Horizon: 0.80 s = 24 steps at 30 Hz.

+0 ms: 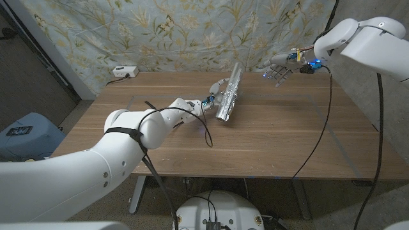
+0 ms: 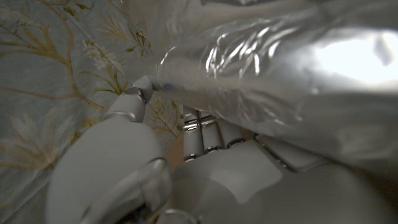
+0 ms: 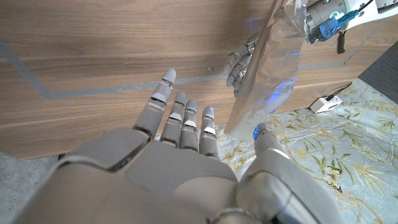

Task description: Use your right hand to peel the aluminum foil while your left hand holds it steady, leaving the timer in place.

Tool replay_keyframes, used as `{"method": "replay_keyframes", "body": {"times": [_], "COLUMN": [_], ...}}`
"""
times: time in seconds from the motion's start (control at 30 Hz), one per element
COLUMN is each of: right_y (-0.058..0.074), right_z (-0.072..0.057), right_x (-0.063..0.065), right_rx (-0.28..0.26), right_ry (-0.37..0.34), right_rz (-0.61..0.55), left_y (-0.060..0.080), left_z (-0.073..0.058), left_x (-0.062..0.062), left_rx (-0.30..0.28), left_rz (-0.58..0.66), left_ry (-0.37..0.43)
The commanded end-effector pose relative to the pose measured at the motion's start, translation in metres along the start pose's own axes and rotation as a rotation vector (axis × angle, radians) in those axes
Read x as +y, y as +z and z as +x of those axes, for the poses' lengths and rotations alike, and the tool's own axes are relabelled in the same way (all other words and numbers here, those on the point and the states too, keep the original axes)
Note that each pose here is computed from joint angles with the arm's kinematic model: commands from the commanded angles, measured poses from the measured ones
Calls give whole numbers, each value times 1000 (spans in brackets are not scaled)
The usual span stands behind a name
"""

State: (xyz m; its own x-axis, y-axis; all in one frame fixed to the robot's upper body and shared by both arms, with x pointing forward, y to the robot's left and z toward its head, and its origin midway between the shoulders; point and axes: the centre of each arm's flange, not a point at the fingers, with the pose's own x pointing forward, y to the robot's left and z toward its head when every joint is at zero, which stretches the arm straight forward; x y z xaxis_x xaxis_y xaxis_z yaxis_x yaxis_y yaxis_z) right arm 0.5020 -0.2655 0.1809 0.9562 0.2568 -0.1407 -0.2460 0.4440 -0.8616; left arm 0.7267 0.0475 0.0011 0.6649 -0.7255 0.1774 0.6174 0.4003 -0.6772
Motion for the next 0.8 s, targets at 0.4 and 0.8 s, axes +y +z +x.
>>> {"method": "replay_keyframes", "body": {"times": [0.4, 0.8], "right_y": [52, 60], "right_z": [7, 9], "right_x": [24, 32], "right_rx": [87, 100], "right_ry": [-28, -5], "right_rz": [-26, 3], "left_y": [13, 13], "left_z": [-10, -18], "left_x": [-7, -16], "left_rx": [78, 132], "left_rz": [84, 64], "left_ry": [-57, -123]}}
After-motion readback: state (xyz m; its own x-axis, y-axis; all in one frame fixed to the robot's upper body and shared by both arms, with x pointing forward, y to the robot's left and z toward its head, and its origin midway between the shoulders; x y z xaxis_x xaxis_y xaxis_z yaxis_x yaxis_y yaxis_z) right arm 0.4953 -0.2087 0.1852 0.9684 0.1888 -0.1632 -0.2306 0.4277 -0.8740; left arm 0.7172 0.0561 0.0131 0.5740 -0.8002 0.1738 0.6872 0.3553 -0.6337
